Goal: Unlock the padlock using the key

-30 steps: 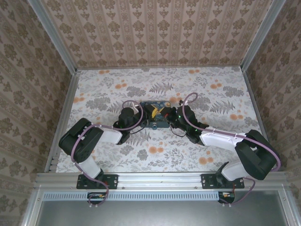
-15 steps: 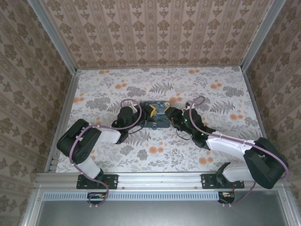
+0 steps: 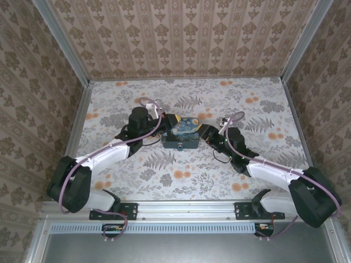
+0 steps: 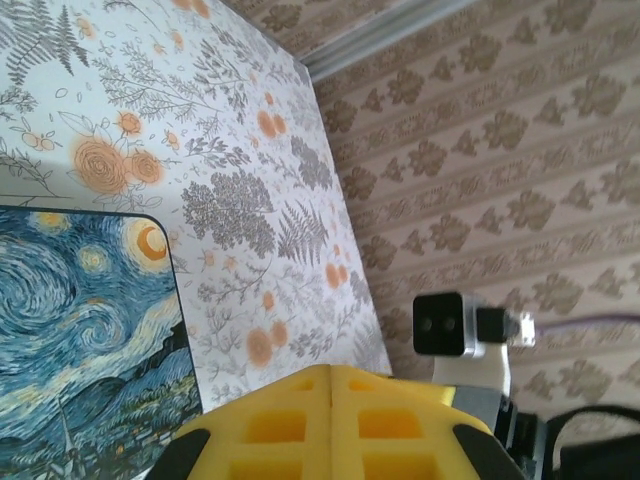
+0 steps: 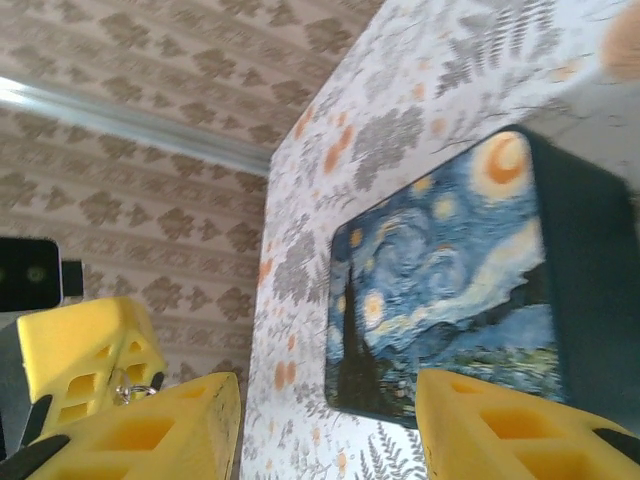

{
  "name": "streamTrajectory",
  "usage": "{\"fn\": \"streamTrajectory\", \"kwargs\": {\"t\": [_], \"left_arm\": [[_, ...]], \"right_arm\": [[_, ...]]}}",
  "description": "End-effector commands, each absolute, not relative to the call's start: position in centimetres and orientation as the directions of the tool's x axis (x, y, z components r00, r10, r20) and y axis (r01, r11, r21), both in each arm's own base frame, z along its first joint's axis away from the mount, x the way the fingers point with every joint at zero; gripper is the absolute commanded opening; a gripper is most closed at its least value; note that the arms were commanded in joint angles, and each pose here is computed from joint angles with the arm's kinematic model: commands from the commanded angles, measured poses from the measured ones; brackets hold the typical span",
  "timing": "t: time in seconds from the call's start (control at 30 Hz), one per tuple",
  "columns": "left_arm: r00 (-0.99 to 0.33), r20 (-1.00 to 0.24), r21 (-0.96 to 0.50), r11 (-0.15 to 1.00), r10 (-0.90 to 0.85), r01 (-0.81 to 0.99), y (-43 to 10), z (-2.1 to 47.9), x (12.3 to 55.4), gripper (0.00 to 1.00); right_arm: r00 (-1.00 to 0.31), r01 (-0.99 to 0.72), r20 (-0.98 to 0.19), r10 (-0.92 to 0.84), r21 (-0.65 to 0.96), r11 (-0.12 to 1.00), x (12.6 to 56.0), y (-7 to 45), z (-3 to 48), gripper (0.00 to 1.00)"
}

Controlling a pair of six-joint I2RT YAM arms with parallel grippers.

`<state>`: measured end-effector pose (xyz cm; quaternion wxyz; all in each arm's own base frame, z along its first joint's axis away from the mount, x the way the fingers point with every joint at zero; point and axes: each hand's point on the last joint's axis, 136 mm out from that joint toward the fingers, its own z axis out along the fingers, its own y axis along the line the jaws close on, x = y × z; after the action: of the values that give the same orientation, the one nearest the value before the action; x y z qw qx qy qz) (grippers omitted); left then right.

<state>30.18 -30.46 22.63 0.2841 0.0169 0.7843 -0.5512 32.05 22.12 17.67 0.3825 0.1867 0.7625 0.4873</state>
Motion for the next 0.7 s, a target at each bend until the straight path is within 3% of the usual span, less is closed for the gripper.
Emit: {"fn": "streamTrajectory", "kwargs": {"t": [0.0, 0.17, 0.67], "left_arm": [[-0.806, -0.576, -0.758, 0.456, -0.135, 0.466, -30.2, 22.0, 28.7, 0.00], [-0.788, -0.602, -0.744, 0.449, -0.129, 0.495, -30.4, 21.8, 28.8, 0.00], [-0.793, -0.560, -0.804, 0.390, -0.242, 0.449, -31.6, 21.5, 29.6, 0.00]], "right_arm": [[-0.641, -0.297, -0.491, 0.590, 0.867, 0.399, 31.9, 24.5, 20.9, 0.50], [-0.648, -0.383, -0.510, 0.566, 0.860, 0.336, 32.0, 26.5, 22.3, 0.47], [-0.679, -0.416, -0.439, 0.589, 0.890, 0.183, 33.1, 29.8, 22.1, 0.41]]}}
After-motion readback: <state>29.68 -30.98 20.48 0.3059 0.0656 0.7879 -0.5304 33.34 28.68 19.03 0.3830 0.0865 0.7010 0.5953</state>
